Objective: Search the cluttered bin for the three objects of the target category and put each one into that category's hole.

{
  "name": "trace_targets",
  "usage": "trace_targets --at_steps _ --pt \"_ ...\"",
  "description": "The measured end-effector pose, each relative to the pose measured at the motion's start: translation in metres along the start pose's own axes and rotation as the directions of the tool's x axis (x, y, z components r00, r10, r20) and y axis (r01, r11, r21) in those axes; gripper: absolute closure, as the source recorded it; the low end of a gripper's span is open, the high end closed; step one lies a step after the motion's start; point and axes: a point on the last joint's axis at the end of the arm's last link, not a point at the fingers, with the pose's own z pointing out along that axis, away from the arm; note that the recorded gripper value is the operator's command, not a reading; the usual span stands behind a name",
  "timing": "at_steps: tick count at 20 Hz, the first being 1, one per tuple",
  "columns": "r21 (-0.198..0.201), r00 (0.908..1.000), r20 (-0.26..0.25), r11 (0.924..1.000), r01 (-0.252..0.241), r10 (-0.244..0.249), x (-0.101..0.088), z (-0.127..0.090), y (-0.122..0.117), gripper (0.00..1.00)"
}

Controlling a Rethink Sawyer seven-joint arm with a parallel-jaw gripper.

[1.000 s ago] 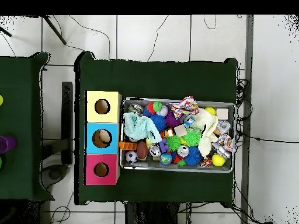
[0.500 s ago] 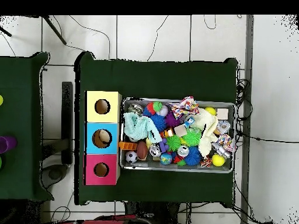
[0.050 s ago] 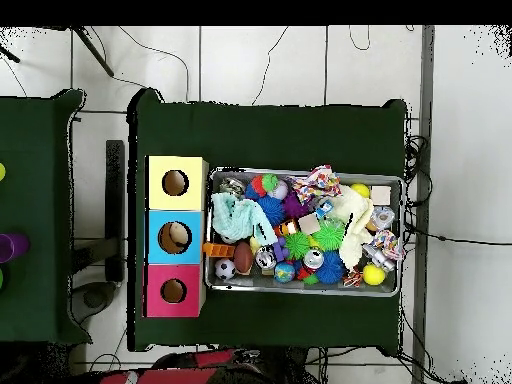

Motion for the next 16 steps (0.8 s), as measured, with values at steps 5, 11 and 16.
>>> trace_targets --at_steps 5,11,16 --pt "0.012 0.9957 -0.09 0.9997 0.02 -0.018 0.001 -0.013 0.007 0.0" --pt "0.012 0.9844 -0.174 0.9996 0.027 -0.025 0.002 -0.029 0.009 0.0" --pt "0.001 0.9847 -0.173 0.9997 0.024 -0.023 -0.01 -0.041 0.01 0.0"
